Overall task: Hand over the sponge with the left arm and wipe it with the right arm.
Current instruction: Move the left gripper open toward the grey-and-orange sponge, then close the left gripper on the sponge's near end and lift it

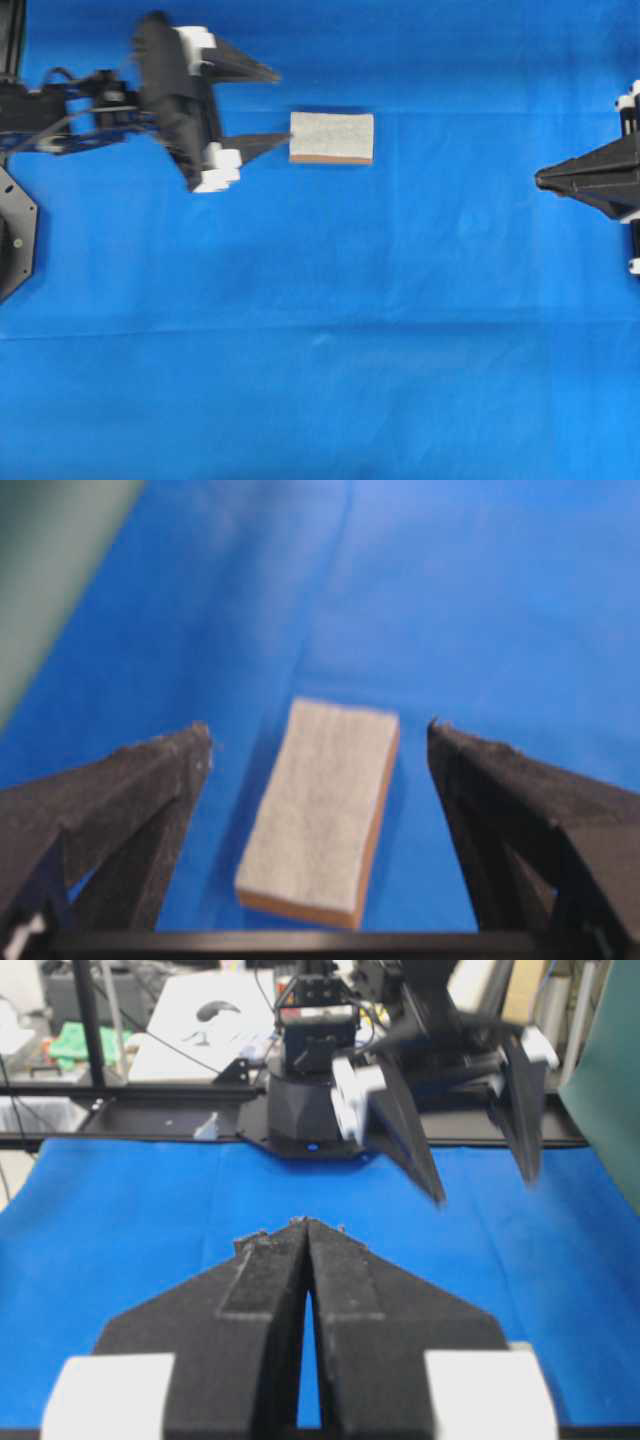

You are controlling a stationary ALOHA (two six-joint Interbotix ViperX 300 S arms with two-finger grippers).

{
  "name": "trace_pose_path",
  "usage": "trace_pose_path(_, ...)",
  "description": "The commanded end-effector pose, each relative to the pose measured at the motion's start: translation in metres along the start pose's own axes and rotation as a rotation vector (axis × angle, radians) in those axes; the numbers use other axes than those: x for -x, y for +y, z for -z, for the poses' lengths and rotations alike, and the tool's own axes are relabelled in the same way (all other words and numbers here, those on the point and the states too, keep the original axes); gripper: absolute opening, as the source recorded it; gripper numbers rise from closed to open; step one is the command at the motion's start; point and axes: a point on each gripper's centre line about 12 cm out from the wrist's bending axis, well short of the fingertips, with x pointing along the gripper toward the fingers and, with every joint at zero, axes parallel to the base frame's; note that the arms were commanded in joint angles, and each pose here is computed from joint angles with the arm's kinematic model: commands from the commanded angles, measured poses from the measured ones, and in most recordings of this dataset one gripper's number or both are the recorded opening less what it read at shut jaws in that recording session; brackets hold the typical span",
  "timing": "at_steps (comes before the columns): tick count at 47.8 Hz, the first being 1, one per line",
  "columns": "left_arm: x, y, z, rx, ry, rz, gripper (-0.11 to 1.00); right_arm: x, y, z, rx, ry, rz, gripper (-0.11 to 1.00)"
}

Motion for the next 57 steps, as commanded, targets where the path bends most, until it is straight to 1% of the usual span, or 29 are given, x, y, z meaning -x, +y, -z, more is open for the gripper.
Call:
trace_pose_path(1,-0.016,0.002,-0.005,-0.025,0.010,-0.001,0.94,-0.004,-0.001,-0.007,-0.004,-0.014,0.004,0.00)
trace_pose_path(3,-0.023,0.001,-0.001,-0.048,0.034,0.003,0.94,-0.004,-0.001,-0.007,-0.003,-0.012,0.003,0.00)
trace_pose_path(11,-0.046,0.005,0.012,-0.041,0.134,0.007,0.94,-0.005,-0.001,-0.003,-0.004,0.001,0.007,0.00)
trace_pose_path(21,-0.063,0.012,0.034,-0.031,0.204,-0.002,0.94,-0.008,-0.003,0.002,-0.004,0.024,0.016,0.00)
trace_pose_path(33,-0.073,0.011,0.051,-0.033,0.239,0.003,0.94,-0.009,-0.005,0.004,-0.010,0.032,0.025,0.00)
trace_pose_path(46,-0.084,0.017,0.071,-0.024,0.269,-0.012,0.94,-0.009,-0.005,0.004,-0.011,0.033,0.026,0.00)
trace_pose_path(57,-0.092,0.019,0.081,-0.022,0.292,-0.014,0.94,-0.010,-0.005,0.005,-0.011,0.036,0.027,0.00)
